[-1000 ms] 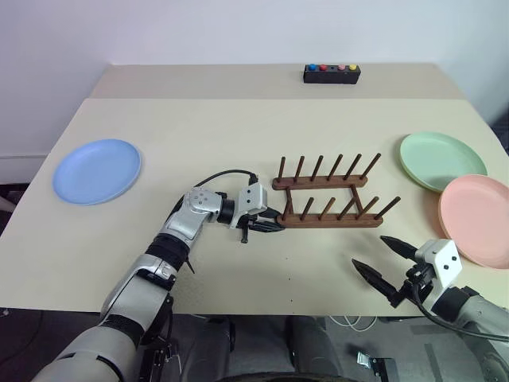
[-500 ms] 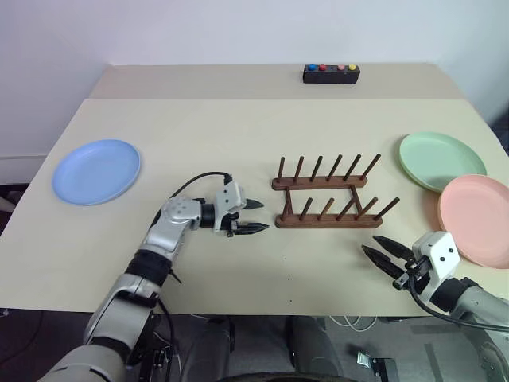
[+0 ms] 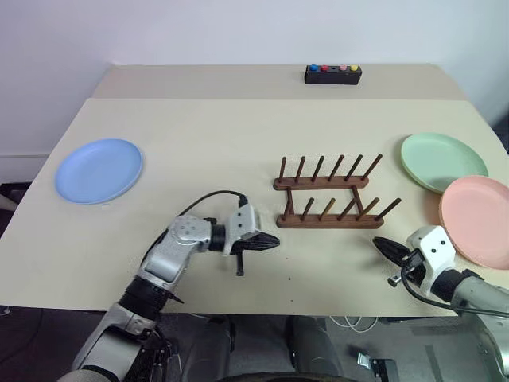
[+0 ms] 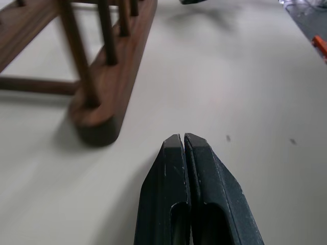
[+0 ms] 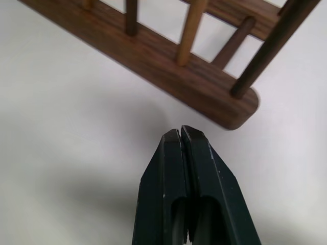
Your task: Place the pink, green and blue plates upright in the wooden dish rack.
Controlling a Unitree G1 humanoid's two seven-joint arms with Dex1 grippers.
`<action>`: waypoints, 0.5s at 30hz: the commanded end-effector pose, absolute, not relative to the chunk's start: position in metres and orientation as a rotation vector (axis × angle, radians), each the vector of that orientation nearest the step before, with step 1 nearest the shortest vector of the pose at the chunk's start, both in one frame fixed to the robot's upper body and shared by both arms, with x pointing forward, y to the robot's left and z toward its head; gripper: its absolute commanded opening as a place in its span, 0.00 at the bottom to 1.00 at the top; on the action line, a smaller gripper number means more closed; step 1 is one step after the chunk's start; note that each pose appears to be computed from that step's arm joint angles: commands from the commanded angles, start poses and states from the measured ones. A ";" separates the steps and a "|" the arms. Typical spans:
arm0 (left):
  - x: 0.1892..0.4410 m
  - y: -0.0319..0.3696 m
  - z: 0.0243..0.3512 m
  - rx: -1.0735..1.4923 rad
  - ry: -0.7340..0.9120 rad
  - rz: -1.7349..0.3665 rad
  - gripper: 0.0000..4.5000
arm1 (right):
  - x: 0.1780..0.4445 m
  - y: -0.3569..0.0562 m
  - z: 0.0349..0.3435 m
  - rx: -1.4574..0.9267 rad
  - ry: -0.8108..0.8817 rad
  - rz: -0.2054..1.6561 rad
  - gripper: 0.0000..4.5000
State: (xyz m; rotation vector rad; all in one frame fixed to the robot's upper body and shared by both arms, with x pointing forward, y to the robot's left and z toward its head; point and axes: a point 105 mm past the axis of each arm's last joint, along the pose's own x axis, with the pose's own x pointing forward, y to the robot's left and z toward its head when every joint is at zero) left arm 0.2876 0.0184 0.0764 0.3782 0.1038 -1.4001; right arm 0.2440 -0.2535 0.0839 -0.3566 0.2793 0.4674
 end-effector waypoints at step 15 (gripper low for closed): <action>0.330 0.019 0.089 0.395 0.001 -1.118 0.01 | 0.291 -0.250 0.087 -0.467 0.186 0.426 0.00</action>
